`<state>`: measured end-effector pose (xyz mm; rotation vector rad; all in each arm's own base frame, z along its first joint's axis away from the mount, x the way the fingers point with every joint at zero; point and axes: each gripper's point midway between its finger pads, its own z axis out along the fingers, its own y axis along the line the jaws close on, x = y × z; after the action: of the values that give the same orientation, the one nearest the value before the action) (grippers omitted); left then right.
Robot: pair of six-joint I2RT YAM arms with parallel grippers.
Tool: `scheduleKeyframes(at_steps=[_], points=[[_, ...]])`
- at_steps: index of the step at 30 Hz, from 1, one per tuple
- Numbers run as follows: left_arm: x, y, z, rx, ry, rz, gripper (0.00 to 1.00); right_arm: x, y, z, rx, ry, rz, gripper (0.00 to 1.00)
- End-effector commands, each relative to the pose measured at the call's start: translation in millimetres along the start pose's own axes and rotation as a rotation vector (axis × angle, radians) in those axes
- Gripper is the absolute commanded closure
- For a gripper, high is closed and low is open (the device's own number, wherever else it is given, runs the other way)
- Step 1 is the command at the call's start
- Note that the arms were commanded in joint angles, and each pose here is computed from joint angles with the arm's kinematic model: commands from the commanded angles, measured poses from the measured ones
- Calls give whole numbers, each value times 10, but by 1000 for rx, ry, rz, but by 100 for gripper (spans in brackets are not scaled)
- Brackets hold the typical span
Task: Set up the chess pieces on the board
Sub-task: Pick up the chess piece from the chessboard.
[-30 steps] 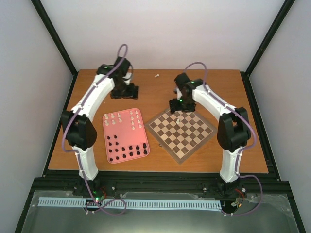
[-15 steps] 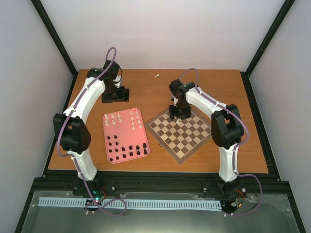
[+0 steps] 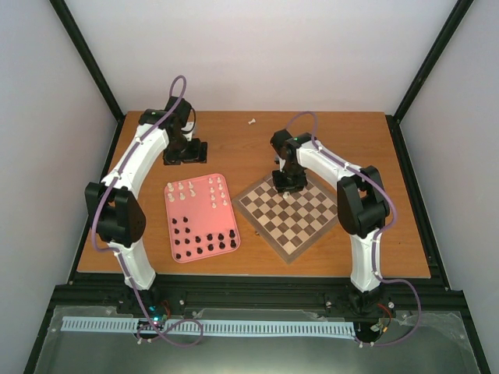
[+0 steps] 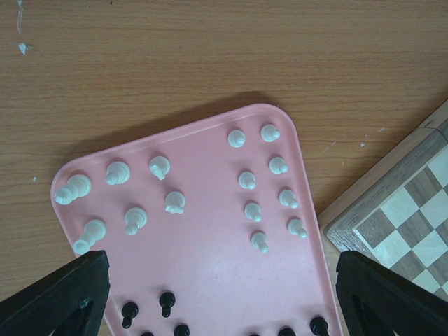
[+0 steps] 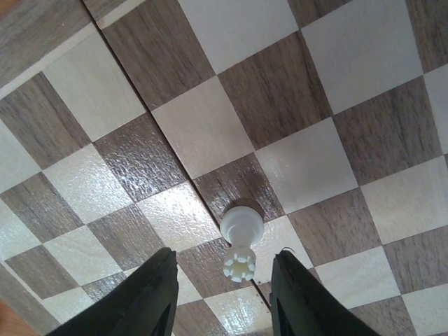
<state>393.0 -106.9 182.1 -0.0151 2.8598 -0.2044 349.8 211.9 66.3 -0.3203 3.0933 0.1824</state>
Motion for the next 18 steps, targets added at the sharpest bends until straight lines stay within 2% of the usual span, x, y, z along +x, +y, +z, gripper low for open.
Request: scheduleKeyframes(at_steps=[1, 18], points=[[-85, -6, -45, 5, -28, 14, 9, 51, -83, 96, 40, 37, 0, 64], [-111, -3, 38, -2, -10, 11, 10, 25, -123, 121, 61, 44, -6, 88]])
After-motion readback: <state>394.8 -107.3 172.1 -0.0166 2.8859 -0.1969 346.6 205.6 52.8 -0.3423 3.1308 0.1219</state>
